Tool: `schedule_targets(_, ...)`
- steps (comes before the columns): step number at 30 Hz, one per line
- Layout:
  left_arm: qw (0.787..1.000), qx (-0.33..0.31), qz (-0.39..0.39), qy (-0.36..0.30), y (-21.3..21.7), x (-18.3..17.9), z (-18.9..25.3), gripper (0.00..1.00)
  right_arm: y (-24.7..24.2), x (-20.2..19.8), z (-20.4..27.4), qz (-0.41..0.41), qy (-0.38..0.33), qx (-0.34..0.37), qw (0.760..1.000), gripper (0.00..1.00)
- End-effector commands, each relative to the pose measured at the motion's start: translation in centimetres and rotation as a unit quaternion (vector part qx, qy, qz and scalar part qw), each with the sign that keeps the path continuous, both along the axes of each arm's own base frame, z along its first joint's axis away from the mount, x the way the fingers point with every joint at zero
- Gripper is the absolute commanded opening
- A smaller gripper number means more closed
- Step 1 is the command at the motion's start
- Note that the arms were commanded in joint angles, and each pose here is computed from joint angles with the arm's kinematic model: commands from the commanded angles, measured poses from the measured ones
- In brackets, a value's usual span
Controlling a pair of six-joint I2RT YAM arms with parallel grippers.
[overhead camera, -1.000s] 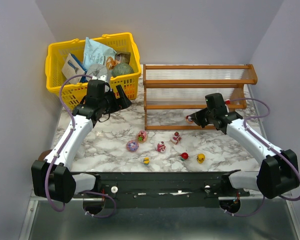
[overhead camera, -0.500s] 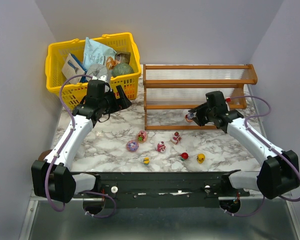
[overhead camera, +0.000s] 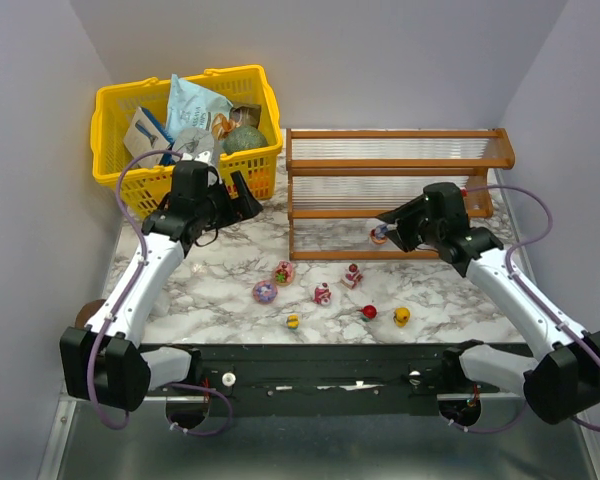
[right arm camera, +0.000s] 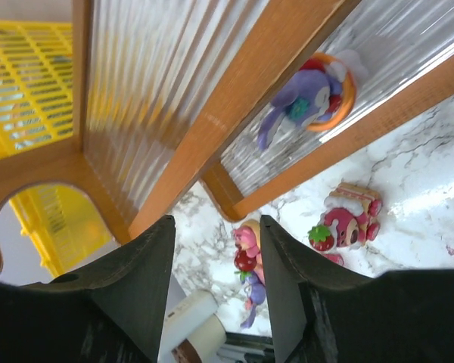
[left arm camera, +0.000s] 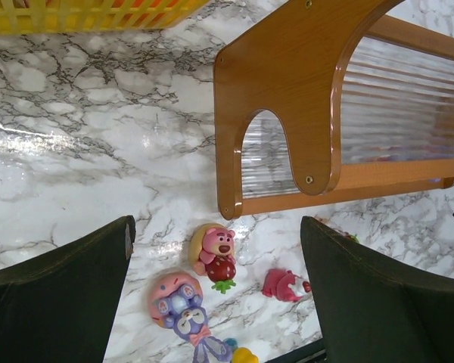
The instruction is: Place and organize the plastic toys onto the shelf
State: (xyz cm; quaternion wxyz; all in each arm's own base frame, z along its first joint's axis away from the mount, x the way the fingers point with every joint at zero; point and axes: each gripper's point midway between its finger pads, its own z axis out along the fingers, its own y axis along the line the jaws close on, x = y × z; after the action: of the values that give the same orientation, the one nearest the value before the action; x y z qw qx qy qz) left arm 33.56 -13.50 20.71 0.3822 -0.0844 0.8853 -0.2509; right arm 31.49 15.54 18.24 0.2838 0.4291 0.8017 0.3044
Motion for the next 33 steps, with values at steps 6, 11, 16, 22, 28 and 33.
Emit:
schedule_targets(6,0.999,0.003,0.026,0.031,1.5,-4.1,-1.4,0.99,4.0,-3.9,0.2,0.117,-0.009,-0.015,0.993,0.59)
schedule_targets(11,0.998,0.002,0.043,0.048,2.3,-6.4,-3.0,0.99,9.8,-6.3,1.0,0.17,-0.013,-0.001,0.985,0.6)
schedule_targets(16,0.996,0.005,0.062,0.068,3.0,-8.3,-4.6,0.99,16.6,-8.8,2.4,0.238,-0.004,0.014,0.971,0.6)
schedule_targets(22,0.991,0.042,0.112,0.062,5.6,-9.8,-3.4,0.99,23.7,-13.3,-1.3,0.277,0.082,0.018,0.957,0.6)
schedule_targets(28,0.984,0.074,0.163,0.006,8.3,-11.0,-0.2,0.99,26.9,-15.8,-4.5,0.256,0.149,0.034,0.954,0.63)
schedule_targets(33,0.983,0.076,0.17,0.0,8.7,-11.7,0.3,0.99,28.4,-15.4,-7.6,0.231,0.179,0.022,0.956,0.62)
